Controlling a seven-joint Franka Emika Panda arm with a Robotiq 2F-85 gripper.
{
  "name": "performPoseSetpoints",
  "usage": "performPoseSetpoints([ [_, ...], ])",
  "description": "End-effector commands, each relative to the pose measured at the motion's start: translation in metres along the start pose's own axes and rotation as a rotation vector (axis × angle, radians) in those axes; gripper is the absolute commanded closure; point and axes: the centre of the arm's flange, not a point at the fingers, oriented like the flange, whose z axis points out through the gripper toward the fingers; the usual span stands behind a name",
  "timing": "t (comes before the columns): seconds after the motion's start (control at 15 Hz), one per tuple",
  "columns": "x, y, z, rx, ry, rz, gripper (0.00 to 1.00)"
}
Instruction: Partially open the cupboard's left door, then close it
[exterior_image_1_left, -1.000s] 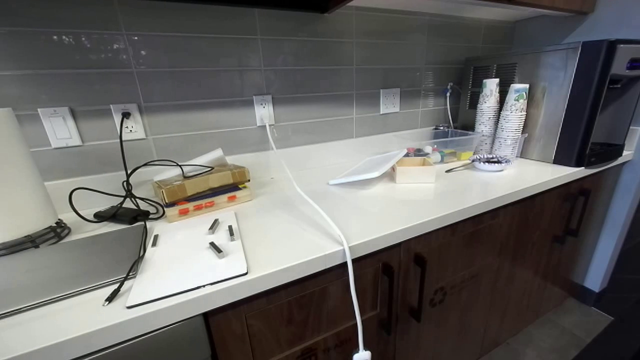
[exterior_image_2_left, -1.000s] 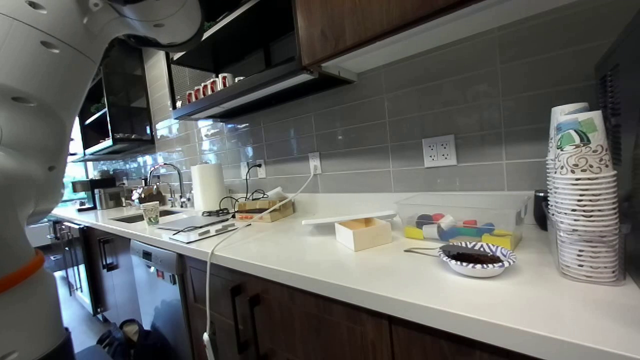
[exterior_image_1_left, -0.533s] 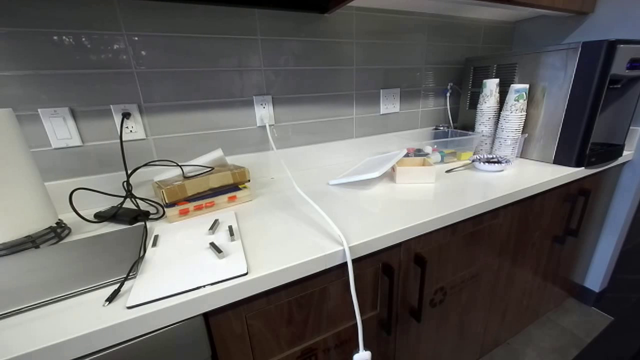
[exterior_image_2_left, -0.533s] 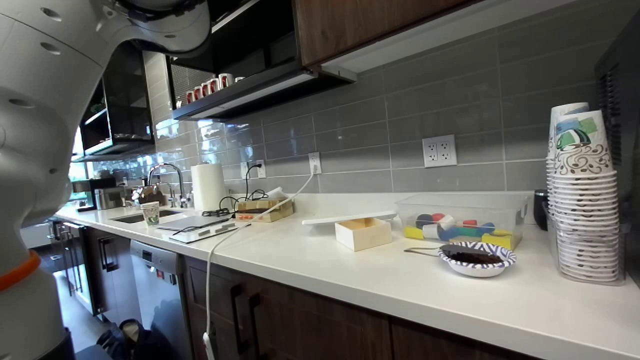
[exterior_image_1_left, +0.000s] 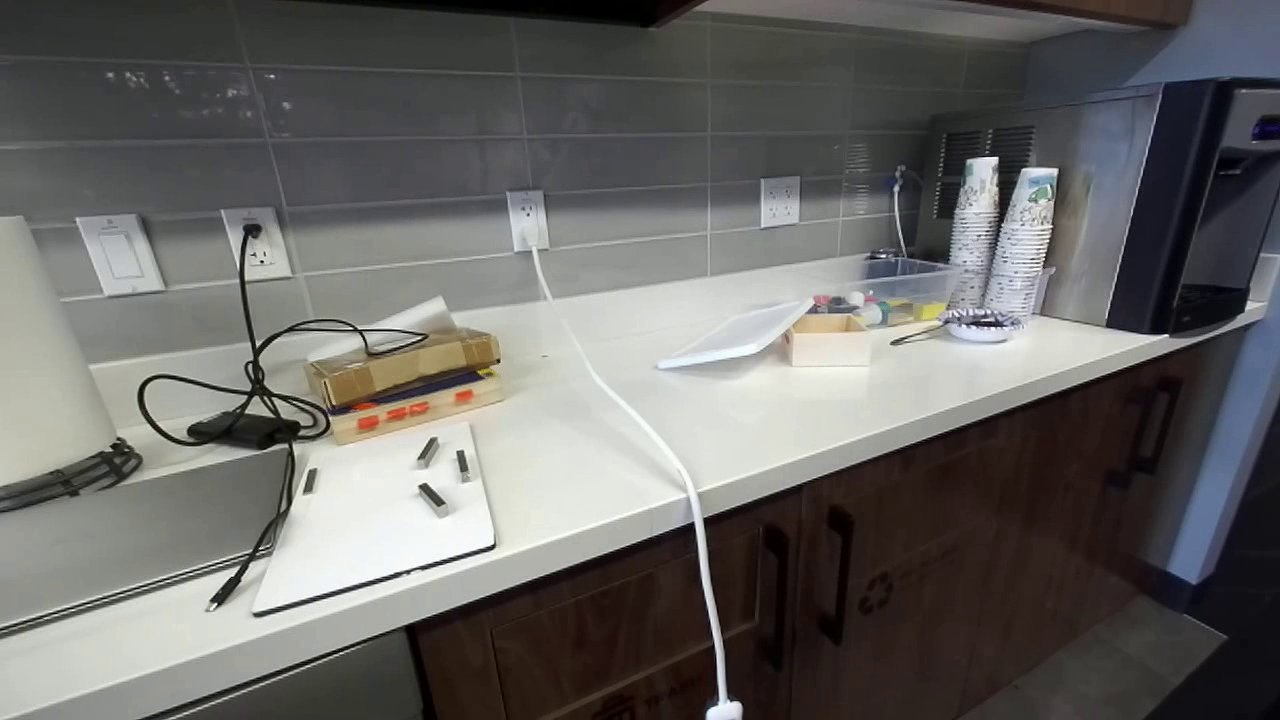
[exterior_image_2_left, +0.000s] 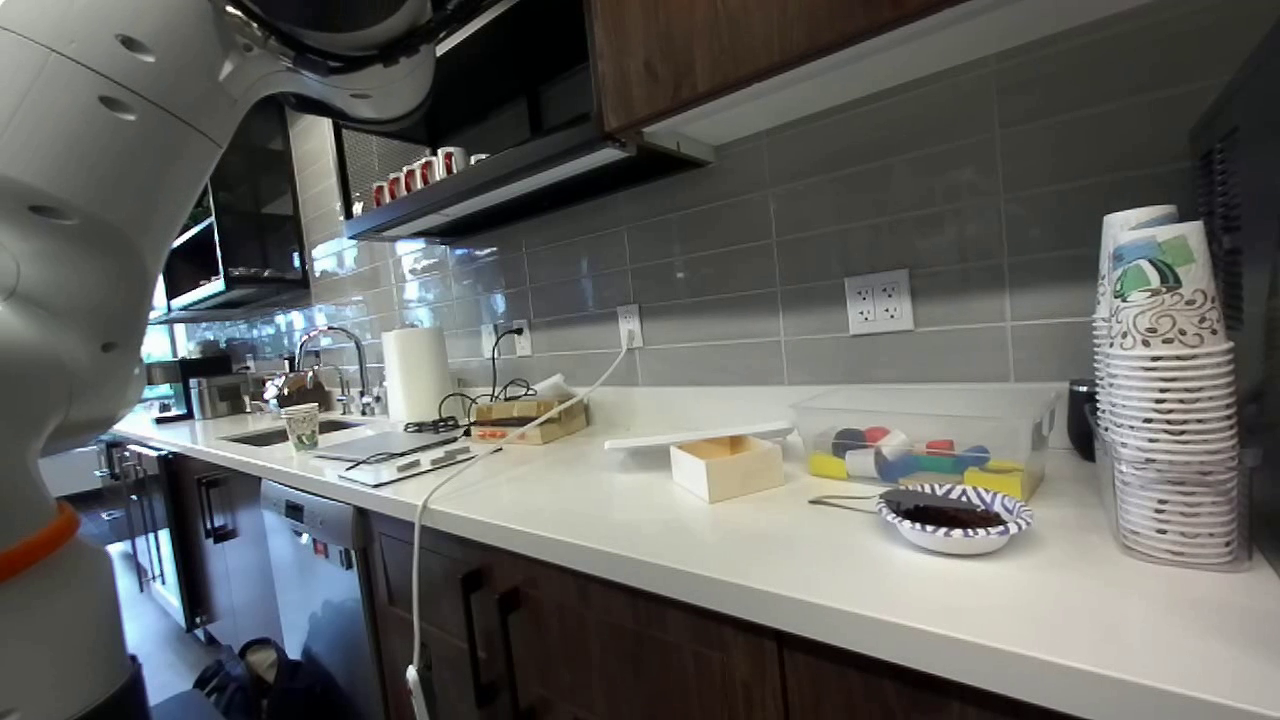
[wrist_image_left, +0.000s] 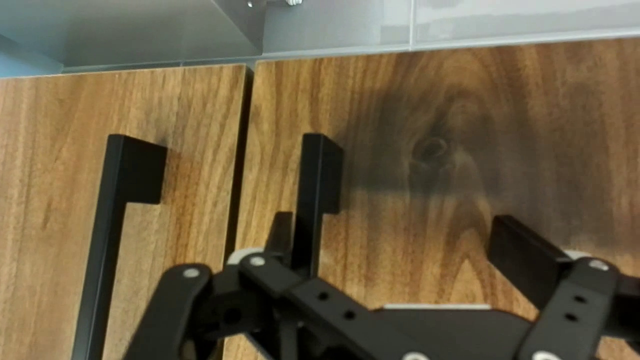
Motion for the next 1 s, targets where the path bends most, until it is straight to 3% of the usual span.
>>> performPoseSetpoints([
  [0.0,0.047,-0.024,0.017,0.11,-0.043,-0.036,0.0],
  [0.6,0.012,-0.003,-0.065,0.052,-0.07,0.038,0.0],
  [0.93,0.025,-0.004,-0.101,0.028,0.005,0.057,0.0],
])
